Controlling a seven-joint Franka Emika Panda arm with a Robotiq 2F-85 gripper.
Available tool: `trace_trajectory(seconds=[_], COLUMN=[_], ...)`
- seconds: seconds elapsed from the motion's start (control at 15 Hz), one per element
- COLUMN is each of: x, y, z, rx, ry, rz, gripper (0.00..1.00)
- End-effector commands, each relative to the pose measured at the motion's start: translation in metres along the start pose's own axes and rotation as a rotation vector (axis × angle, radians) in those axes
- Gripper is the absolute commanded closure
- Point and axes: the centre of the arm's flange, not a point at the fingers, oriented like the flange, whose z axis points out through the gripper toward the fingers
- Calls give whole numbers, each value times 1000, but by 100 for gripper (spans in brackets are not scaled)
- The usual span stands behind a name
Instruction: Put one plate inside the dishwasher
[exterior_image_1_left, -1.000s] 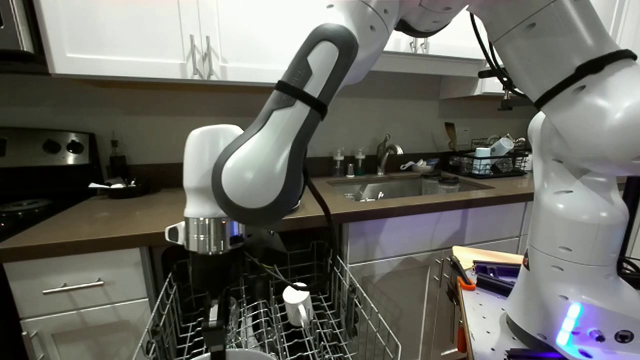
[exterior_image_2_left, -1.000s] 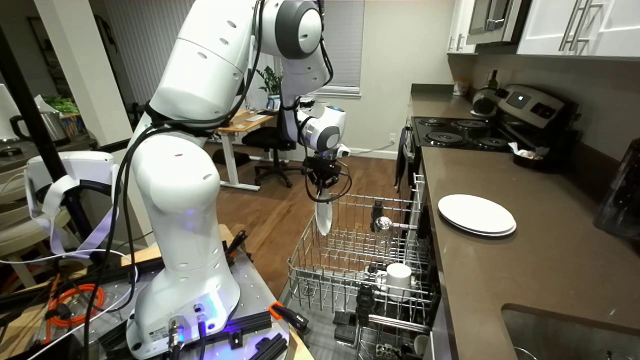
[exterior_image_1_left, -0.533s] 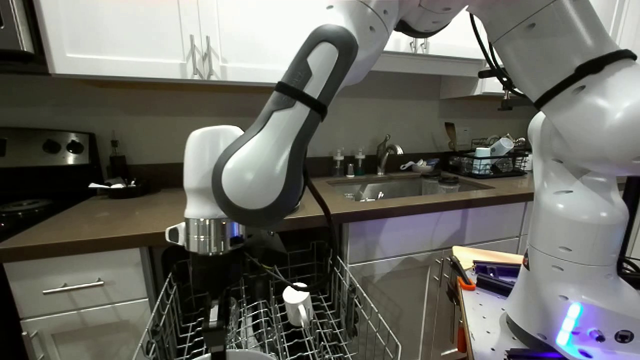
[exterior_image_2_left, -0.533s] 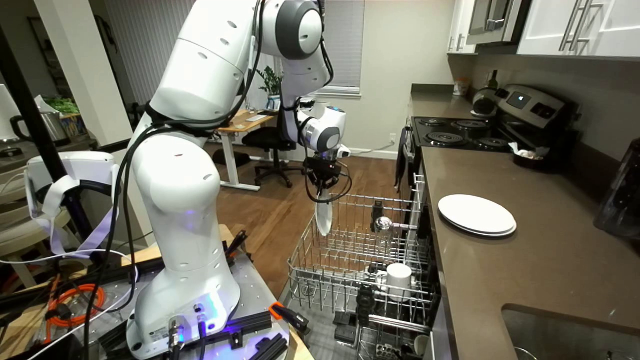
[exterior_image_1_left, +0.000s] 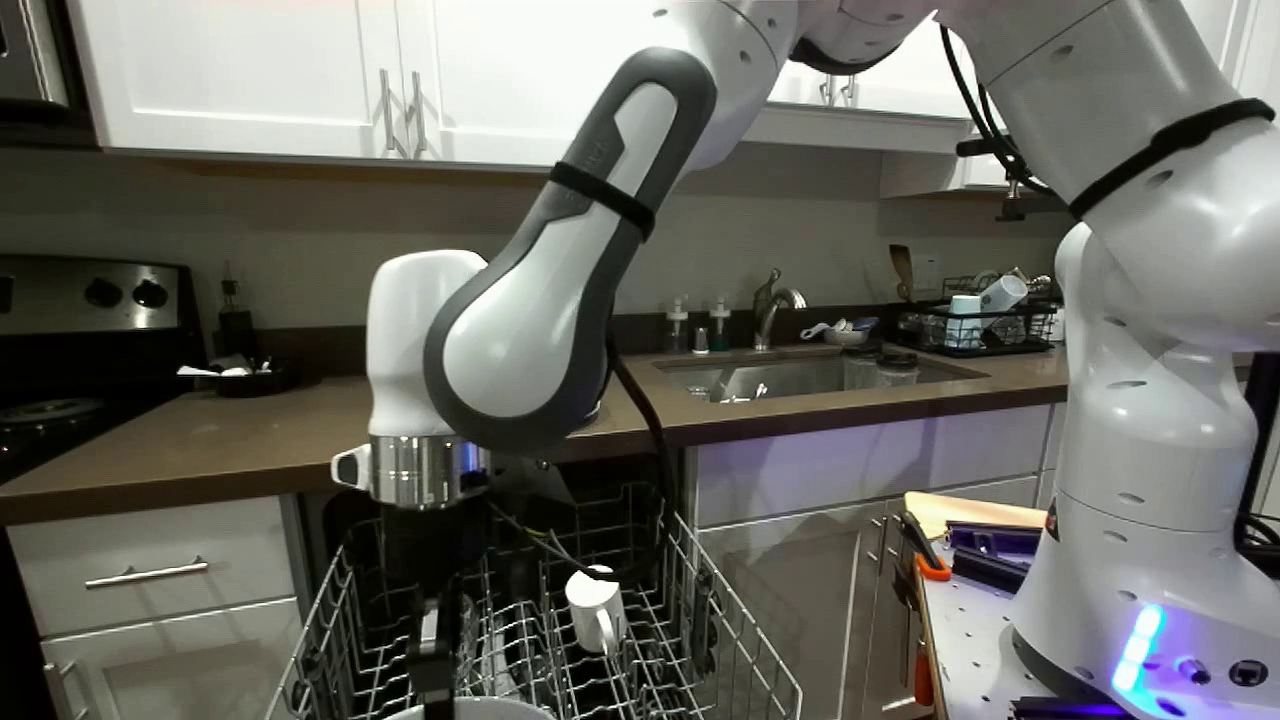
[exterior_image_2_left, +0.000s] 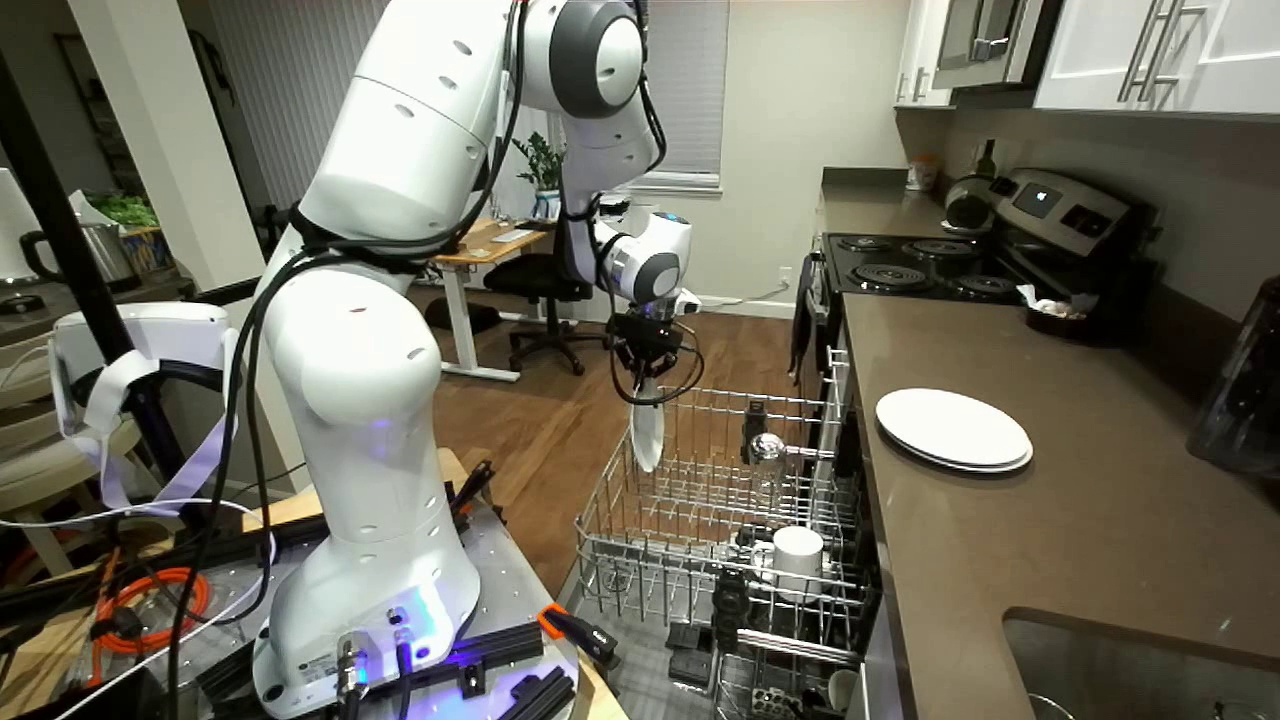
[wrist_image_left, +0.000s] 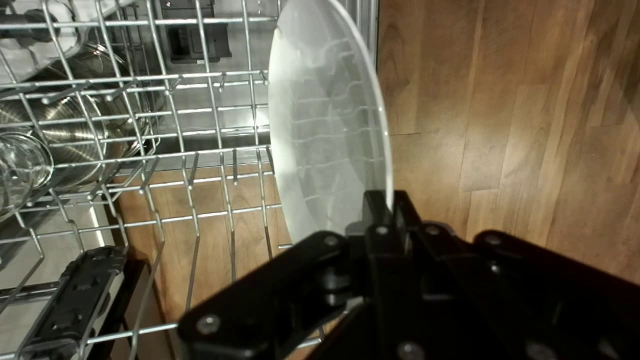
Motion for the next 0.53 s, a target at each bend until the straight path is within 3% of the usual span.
trace_trajectory(seconds=[0.0, 0.47], x=[-5, 0], y=[-9, -14], z=[-30, -44], rx=[-38, -36], ry=[-15, 15], rz=[0, -39], gripper=[99, 99])
